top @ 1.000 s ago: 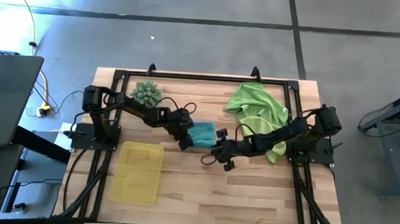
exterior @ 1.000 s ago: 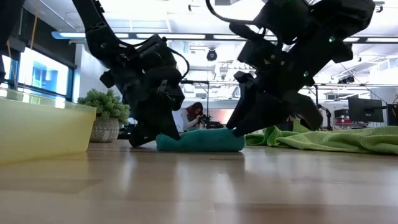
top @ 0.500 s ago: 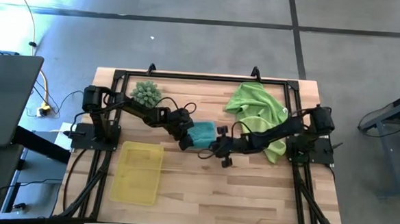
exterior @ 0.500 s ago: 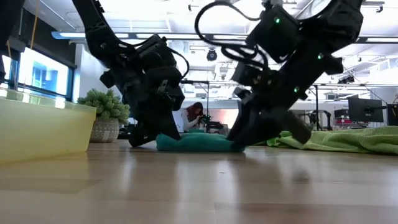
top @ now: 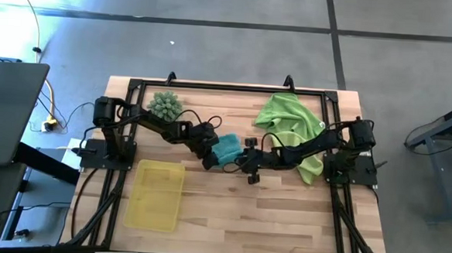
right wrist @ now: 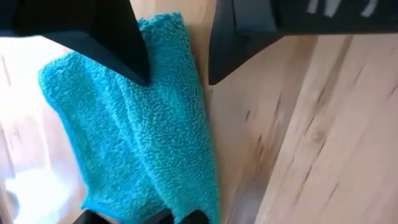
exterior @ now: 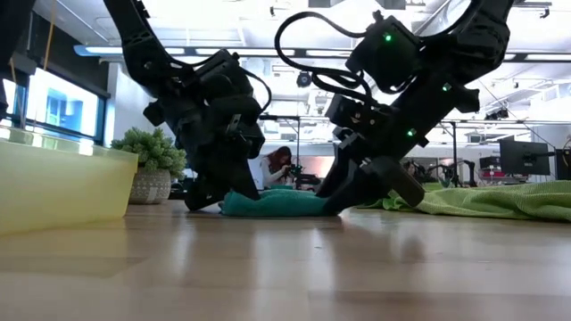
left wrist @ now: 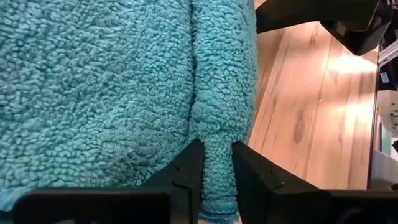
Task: Roll microfiber towels into tight, uniform cylinder then place into a basket
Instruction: Roll the blue towel
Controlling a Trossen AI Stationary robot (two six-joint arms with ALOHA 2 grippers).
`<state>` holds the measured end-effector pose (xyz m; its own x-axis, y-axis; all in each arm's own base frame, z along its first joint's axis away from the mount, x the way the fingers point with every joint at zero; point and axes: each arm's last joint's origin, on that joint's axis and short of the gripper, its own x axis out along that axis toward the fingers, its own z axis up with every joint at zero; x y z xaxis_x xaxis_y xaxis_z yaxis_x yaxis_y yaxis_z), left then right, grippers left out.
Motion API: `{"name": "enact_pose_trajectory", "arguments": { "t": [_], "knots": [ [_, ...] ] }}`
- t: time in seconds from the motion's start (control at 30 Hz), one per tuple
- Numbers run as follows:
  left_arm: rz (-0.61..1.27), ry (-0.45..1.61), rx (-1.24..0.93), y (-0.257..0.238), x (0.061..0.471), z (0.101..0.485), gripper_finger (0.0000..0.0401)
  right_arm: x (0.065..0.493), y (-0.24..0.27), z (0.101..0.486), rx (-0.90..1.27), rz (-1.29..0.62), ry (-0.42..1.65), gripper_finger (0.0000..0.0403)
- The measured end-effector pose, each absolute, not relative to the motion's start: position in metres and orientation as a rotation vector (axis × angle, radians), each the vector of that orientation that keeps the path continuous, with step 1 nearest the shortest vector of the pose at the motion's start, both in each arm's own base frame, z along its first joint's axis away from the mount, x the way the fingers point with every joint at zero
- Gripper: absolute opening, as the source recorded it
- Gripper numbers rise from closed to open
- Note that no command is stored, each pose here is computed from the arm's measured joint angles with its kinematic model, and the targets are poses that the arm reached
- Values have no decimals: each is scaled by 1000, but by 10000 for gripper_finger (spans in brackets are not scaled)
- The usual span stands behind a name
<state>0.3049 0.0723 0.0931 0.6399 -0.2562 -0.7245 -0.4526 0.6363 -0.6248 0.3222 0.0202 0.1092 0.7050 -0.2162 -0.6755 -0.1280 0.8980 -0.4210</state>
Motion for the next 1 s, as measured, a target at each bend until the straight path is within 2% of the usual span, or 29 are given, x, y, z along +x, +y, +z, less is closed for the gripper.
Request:
{"name": "enact_pose_trajectory", "arguments": {
  "t": [0.2,0.5,0.6,0.73,0.93,1.0],
  "knots": [
    [130,900,-905,72,305,93,73,323,6,109,-397,-51,796,189],
    [111,900,-867,72,304,95,74,327,-15,91,-275,12,813,178],
    [84,890,-819,72,303,100,79,326,-19,87,-228,6,831,155],
    [98,867,-735,72,298,115,98,325,-23,86,-174,11,840,105],
    [102,864,-526,70,290,137,126,325,-28,86,-66,19,833,20],
    [101,872,-444,68,286,143,131,325,-32,86,-11,34,829,8]
  ]
}}
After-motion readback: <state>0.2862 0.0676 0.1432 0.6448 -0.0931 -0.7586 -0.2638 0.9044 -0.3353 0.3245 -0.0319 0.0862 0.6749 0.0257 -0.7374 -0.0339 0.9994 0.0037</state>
